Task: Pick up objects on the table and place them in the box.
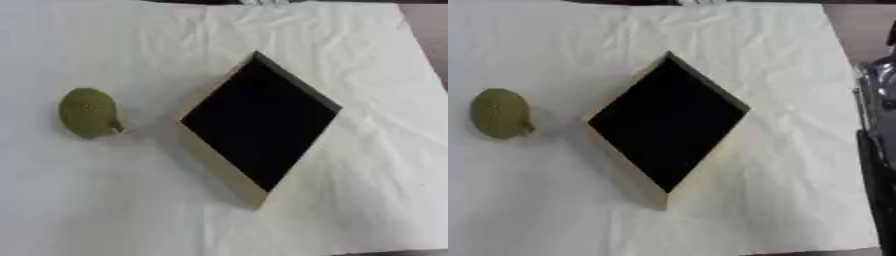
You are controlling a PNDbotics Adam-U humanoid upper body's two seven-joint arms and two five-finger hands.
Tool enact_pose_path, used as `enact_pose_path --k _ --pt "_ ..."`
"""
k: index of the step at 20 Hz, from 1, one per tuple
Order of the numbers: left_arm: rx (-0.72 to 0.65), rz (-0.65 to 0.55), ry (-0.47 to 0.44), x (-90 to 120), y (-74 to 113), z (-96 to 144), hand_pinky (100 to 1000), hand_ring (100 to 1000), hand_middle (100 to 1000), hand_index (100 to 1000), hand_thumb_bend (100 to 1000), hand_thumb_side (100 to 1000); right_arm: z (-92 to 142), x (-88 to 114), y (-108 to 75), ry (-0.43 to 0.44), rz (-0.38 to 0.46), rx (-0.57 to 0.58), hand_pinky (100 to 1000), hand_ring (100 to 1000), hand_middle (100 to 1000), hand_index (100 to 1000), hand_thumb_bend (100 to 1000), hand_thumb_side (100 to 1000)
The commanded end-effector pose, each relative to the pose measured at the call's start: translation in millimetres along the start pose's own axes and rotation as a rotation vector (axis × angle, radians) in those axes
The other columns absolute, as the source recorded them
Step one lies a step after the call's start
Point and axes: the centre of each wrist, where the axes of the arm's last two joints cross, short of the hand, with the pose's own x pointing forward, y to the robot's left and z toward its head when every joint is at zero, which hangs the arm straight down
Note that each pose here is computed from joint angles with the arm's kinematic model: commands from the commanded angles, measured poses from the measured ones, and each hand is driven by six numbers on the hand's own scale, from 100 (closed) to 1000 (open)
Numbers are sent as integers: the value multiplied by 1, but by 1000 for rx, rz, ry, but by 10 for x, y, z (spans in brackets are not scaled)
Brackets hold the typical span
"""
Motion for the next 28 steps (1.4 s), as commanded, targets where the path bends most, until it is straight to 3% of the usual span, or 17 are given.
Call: enact_pose_path --k 1,9,21,28 --pt "-24 -37 -38 26 184 -94 840 828 825 955 538 100 -75 60 0 -32 -11 7 817 683 677 820 322 589" --pt "-36 -22 -131 172 383 -447 827 824 828 944 501 100 -56 64 29 -23 -26 18 818 683 676 820 307 600" --pt "-99 23 -193 324 465 -815 829 829 836 939 496 100 -29 69 67 -9 -46 36 819 682 675 819 313 596" --pt "-147 28 -152 309 421 -925 826 825 829 937 488 100 -23 70 75 -7 -51 40 819 682 675 819 314 596"
